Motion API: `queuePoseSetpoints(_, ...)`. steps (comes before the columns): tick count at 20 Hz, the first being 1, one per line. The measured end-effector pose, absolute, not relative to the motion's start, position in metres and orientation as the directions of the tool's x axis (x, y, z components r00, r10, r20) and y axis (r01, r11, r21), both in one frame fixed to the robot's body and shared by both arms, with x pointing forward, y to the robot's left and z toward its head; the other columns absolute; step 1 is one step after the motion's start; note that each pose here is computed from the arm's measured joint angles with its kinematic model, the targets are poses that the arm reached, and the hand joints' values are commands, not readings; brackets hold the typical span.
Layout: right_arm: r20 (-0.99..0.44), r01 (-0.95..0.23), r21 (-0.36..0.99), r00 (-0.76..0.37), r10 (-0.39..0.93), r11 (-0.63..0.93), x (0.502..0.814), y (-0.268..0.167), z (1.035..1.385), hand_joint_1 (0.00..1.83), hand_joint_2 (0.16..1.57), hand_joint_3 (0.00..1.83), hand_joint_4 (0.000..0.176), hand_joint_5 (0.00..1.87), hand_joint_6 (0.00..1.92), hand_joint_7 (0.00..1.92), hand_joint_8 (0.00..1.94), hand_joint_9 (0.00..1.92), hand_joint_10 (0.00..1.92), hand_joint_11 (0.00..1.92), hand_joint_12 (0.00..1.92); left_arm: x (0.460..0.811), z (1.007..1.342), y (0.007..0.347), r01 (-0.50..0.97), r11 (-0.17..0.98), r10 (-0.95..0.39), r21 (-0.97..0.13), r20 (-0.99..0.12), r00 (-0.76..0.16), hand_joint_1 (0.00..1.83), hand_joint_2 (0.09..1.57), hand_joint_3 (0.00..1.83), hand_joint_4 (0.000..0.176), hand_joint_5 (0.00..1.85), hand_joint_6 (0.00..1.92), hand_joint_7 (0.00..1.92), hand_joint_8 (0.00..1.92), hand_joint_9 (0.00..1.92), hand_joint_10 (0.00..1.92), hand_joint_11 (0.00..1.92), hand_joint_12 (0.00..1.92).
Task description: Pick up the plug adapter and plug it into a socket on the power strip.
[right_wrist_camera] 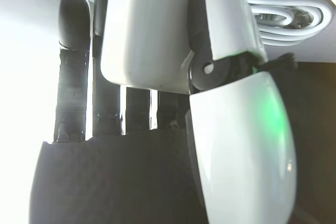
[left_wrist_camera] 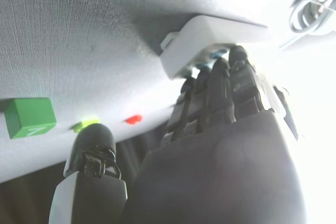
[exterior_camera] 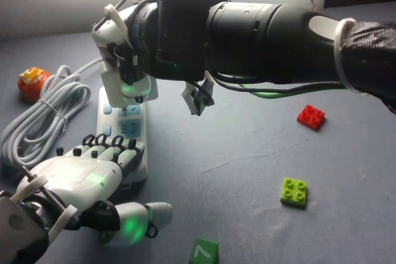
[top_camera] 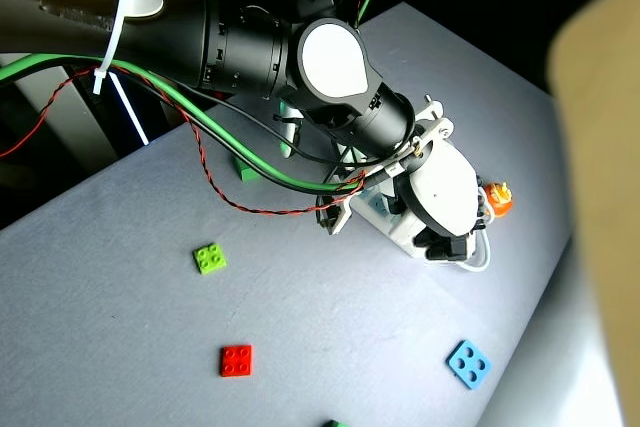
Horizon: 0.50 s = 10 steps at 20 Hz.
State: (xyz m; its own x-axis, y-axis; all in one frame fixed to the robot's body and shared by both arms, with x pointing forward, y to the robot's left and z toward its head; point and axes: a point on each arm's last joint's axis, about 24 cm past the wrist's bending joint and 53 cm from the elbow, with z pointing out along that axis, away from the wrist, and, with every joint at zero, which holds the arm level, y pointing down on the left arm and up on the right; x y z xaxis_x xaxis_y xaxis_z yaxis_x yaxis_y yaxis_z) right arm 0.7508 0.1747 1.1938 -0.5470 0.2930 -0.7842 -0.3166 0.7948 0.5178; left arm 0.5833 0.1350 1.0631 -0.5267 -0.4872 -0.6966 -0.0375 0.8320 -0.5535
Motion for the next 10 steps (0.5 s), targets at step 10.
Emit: queuePoseSetpoints(10,-0.794,-0.32,0.509,-0.533,0.292,0.799,0.7528,0.1731,1.1953,1.34,1.11,0.0,0.0,0.97,0.97,1.06,0.89,0.85,1.13,0.51,1.32,0.5849,1.0641,0.1338,-0.034,0.831,-0.487,-0.556,-0.696,-0.528,0.0,1.23,0.0,0.0,0.02,0.01,0.02,0.01,0.01,0.0,0.0,0.0)
